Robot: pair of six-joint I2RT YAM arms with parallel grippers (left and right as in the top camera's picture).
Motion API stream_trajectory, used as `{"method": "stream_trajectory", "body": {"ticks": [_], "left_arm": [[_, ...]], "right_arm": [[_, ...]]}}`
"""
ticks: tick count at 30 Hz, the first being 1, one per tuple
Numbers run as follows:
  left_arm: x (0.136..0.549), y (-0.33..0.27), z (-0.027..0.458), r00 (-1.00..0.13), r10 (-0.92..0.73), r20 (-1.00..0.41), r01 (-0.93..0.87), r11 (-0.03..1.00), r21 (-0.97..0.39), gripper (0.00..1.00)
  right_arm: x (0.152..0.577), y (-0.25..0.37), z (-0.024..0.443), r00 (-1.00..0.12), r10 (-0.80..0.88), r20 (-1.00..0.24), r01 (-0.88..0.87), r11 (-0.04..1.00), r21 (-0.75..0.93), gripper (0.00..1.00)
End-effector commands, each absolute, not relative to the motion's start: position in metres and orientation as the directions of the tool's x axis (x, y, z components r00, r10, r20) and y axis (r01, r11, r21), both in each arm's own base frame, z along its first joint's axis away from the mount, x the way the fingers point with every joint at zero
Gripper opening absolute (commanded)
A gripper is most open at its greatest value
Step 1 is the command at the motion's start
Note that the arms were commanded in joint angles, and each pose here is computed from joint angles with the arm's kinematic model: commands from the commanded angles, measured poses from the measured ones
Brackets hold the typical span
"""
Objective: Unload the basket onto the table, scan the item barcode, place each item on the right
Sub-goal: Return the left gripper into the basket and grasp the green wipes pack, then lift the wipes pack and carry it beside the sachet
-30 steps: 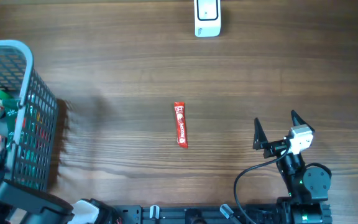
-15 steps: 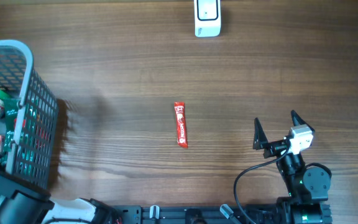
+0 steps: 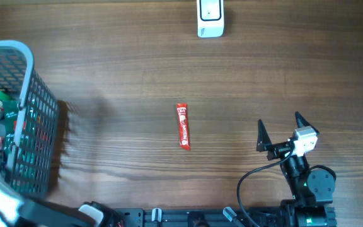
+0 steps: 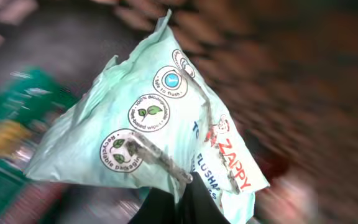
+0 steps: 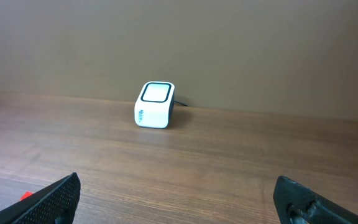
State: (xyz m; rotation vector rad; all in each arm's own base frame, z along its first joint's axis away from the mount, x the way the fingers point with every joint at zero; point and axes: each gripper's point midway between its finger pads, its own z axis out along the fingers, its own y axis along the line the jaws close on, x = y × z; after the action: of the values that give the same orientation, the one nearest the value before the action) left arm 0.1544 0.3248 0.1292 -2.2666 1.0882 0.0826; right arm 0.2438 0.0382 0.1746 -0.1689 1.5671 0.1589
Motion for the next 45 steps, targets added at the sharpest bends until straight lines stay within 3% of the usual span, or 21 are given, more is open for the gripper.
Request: {"method": "stream_trajectory", "body": {"ticks": [1, 5, 10, 15, 22, 26, 29, 35, 45], "left_arm": [[0.193, 0.293, 0.200, 0.548, -0.803, -0.235, -0.658, -0.241, -0.713, 0.04], [0.220, 0.252, 0.277, 0.391, -0.874, -0.288, -0.510, 0.055, -0.859, 0.04], [0.268, 0.173, 0.339, 0.039, -0.934, -0.355, -0.205, 0.340, -0.918, 0.04], [0.295, 0.101, 0.386, -0.173, -0.829, -0.531, 0.091, 0.524, -0.847, 0.04], [0.296, 0.002, 0.421, -0.270, -0.617, -0.739, 0.406, 0.623, -0.668, 0.04], [0.291, -0.059, 0.396, -0.395, -0.469, -0.789, 0.512, 0.601, -0.614, 0.04], [0.296, -0.081, 0.357, -0.493, -0.407, -0.769, 0.455, 0.633, -0.626, 0.04], [0.300, -0.105, 0.250, -0.715, -0.291, -0.635, 0.167, 0.812, -0.560, 0.04], [0.288, -0.167, 0.125, -0.917, -0.018, -0.398, 0.132, 0.929, -0.347, 0.04]], "right_arm": [[0.244, 0.036, 0.176, 0.009, -0.023, -1.000, -0.194, 0.981, -0.024, 1.00], [0.244, 0.036, 0.176, 0.009, -0.024, -1.000, -0.194, 0.981, -0.025, 1.00], [0.244, 0.036, 0.176, 0.009, -0.023, -1.000, -0.194, 0.981, -0.024, 1.00], [0.244, 0.036, 0.176, 0.009, -0.023, -1.000, -0.194, 0.981, -0.024, 1.00], [0.244, 0.036, 0.176, 0.009, -0.023, -1.000, -0.194, 0.981, -0.024, 1.00], [0.244, 0.036, 0.176, 0.009, -0.023, -1.000, -0.194, 0.981, -0.024, 1.00], [0.244, 0.036, 0.176, 0.009, -0.024, -1.000, -0.194, 0.981, -0.025, 1.00], [0.244, 0.036, 0.176, 0.009, -0.023, -1.000, -0.194, 0.981, -0.024, 1.00], [0.244, 0.036, 0.176, 0.009, -0.023, -1.000, -0.194, 0.981, -0.024, 1.00]]}}
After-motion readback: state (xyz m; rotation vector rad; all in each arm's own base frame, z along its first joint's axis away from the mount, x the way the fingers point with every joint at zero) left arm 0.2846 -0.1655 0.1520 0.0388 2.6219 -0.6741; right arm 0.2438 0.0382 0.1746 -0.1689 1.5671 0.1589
